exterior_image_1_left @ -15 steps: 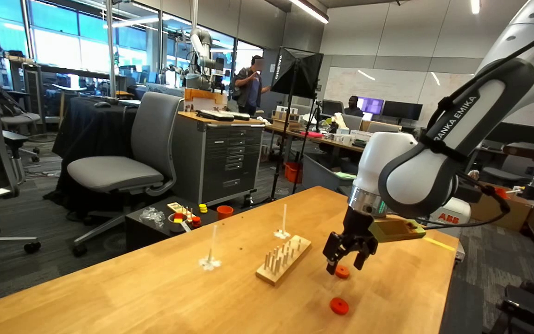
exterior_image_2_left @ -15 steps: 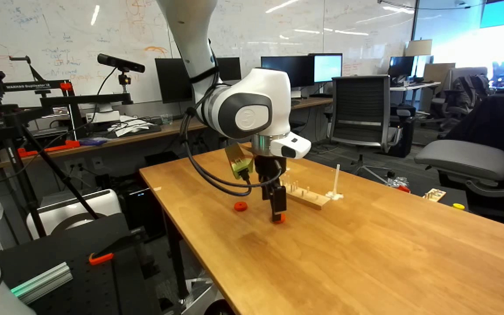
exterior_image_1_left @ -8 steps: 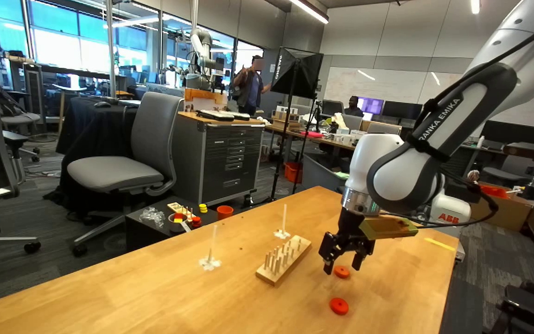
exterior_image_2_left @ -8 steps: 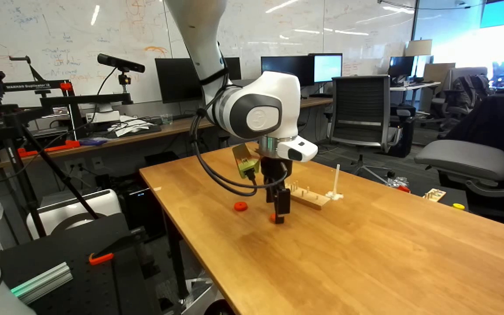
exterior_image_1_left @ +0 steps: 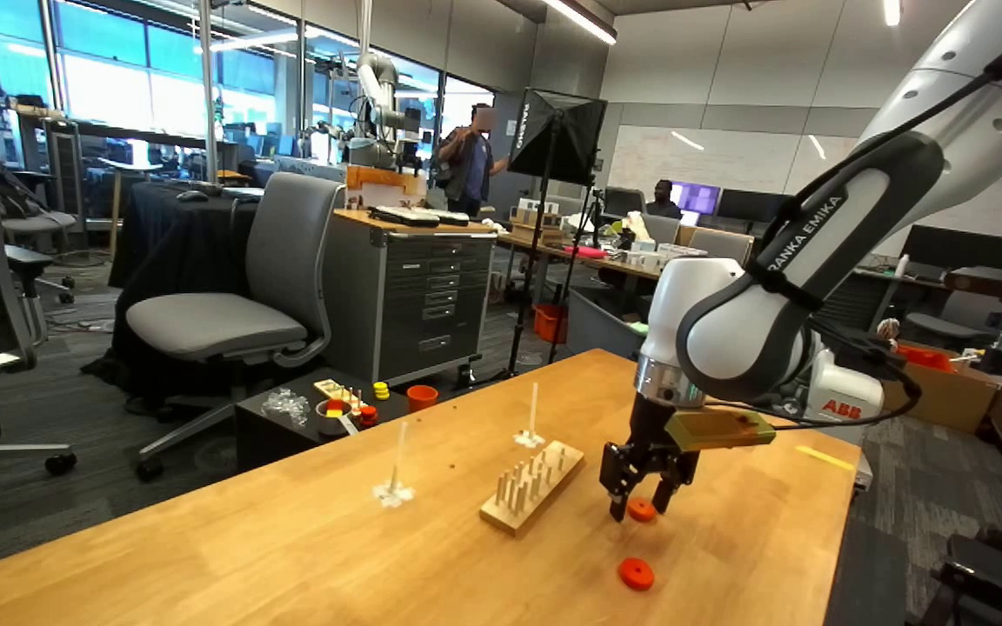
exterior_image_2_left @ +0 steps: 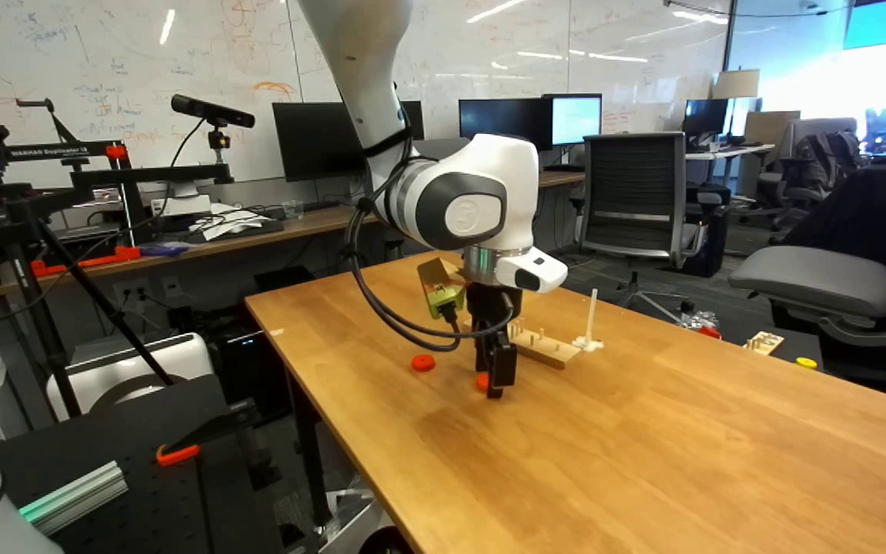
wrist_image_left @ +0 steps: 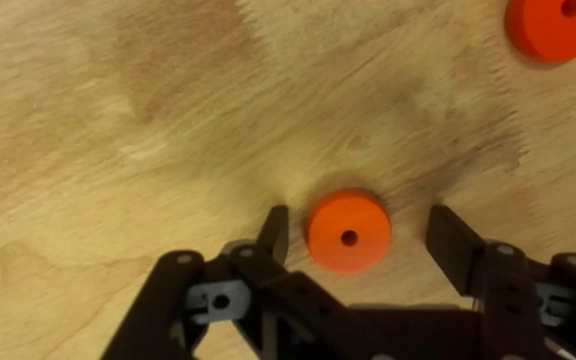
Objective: Put the orange ring on the wooden platform
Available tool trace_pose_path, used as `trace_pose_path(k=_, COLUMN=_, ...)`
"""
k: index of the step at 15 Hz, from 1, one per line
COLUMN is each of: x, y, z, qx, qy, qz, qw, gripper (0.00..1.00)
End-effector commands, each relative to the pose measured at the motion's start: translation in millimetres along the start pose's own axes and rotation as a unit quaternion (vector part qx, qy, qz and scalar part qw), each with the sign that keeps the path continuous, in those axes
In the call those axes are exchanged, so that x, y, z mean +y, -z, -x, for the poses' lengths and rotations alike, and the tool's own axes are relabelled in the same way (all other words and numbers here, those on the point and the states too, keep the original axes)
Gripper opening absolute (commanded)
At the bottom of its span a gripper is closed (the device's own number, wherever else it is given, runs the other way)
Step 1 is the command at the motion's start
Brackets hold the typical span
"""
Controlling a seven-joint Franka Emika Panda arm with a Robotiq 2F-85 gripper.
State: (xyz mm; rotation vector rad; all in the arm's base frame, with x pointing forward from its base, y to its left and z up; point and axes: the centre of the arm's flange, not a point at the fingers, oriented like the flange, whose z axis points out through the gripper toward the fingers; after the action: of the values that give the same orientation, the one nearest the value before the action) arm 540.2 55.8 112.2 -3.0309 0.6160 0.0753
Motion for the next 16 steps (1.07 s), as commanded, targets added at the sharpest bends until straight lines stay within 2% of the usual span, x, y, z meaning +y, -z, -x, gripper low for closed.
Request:
trace_pose_path(k=1, x=-3, y=6, z=-2, qx=0.0, qy=-0.003, qz=0.002, qw=1.0, gripper=0.43)
trace_pose_path(k=4, x=-1, y=10, z=-1, qx=0.002, qy=-0.004, qz=0.002, qw=1.0, gripper=0.21)
trace_pose_path(k=5, x=-2, y=14, z=-1, qx=0.004, qy=-0.004, qz=0.0, qw=1.0, gripper=0.19)
trace_pose_path(k=11, x=-15, y=21, z=-1, qx=0.0, qy=-0.015, qz=0.002, qw=0.9999, gripper=0.18)
trace_pose_path(k=16, x=-40, y=34, z=-10, qx=-0.001, qy=-0.034, qz=-0.005, qw=0.9994, gripper=0.18)
